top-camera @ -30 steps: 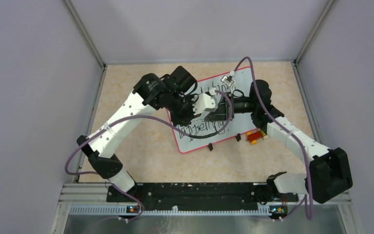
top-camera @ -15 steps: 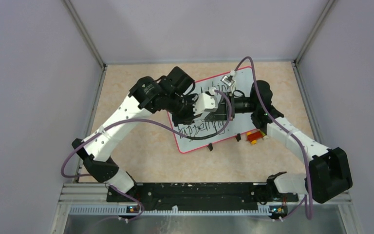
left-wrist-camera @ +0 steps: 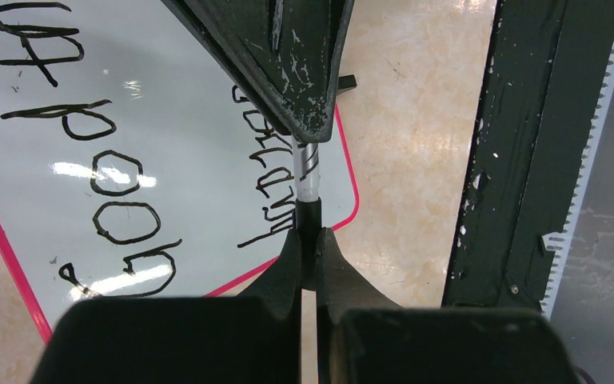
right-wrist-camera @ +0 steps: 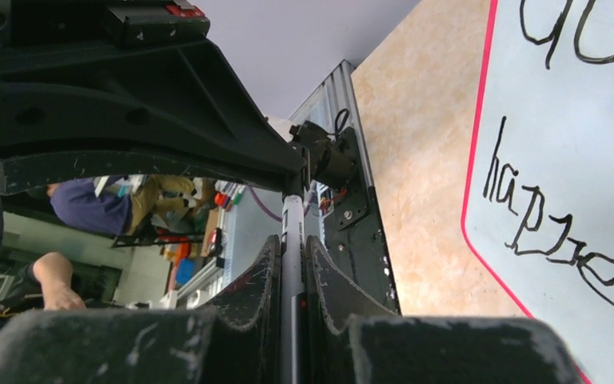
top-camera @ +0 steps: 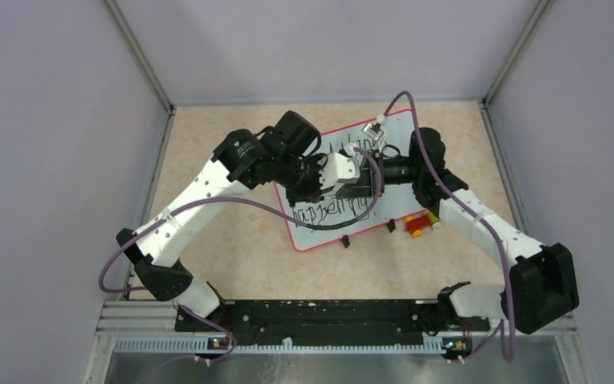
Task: Write a sentence on the whiteboard
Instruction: Insert the whiteboard marker without the cap into the pen cap, then pass from the right arm to the left
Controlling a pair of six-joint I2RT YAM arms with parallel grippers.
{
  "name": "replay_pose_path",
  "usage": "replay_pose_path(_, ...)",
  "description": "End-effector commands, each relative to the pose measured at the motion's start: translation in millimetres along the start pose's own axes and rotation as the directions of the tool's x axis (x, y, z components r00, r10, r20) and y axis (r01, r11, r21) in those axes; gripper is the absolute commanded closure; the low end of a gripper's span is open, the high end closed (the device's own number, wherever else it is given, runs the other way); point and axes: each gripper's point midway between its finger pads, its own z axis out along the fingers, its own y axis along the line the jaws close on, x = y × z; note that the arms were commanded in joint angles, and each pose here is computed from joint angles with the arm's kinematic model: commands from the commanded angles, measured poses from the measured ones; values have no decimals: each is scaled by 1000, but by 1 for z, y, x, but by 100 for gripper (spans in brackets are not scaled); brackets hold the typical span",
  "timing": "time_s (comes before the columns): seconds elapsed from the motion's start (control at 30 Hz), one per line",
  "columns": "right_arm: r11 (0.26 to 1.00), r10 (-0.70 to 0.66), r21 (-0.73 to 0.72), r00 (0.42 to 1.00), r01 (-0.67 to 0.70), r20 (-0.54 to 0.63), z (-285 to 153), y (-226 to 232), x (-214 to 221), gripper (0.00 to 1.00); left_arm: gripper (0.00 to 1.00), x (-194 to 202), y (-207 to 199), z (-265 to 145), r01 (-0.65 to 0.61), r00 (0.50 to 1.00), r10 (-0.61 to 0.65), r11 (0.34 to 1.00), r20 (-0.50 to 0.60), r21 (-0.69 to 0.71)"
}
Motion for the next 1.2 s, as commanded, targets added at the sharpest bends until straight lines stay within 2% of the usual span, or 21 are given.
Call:
replay_pose_path(0.0,996,-46,75,999,46,-3,5,-10,-4,100,100,-25,9,9,-44,996,45,999,82,-18)
replay_pose_path(0.1,995,-40,94,999,39,3,6,-16,-4,100,100,-27,14,15,-40,996,42,999,77,-28)
replay_pose_path(0.47,999,-36,25,999,35,28,10,-10,-7,100,99,-67,12,14,-43,980,40,999,197,12)
replay_pose_path(0.63,999,-37,5,997,36,75,5,-7,-19,100,85,-75,23,7,-9,978,17,999,208,-39)
replay_pose_path(0.7,999,-41,2,994,41,97,1,-6,-25,100,73,-79,25,-2,-12,974,25,998,226,-55)
replay_pose_path(0.8,998,-56,5,990,56,128,-6,-4,-34,100,48,-86,29,-23,13,956,3,999,293,-51)
replay_pose_path(0.87,998,-62,2,988,62,138,-8,-2,-38,100,35,-87,38,-41,51,939,-32,998,344,-45)
replay_pose_path(1.0,997,-68,-13,986,71,151,-11,3,-42,100,26,-66,56,-66,142,898,-146,989,415,41)
replay_pose_path(1.17,996,-84,-29,985,89,152,-14,12,-43,100,23,-38,48,-74,111,883,-81,993,463,-38)
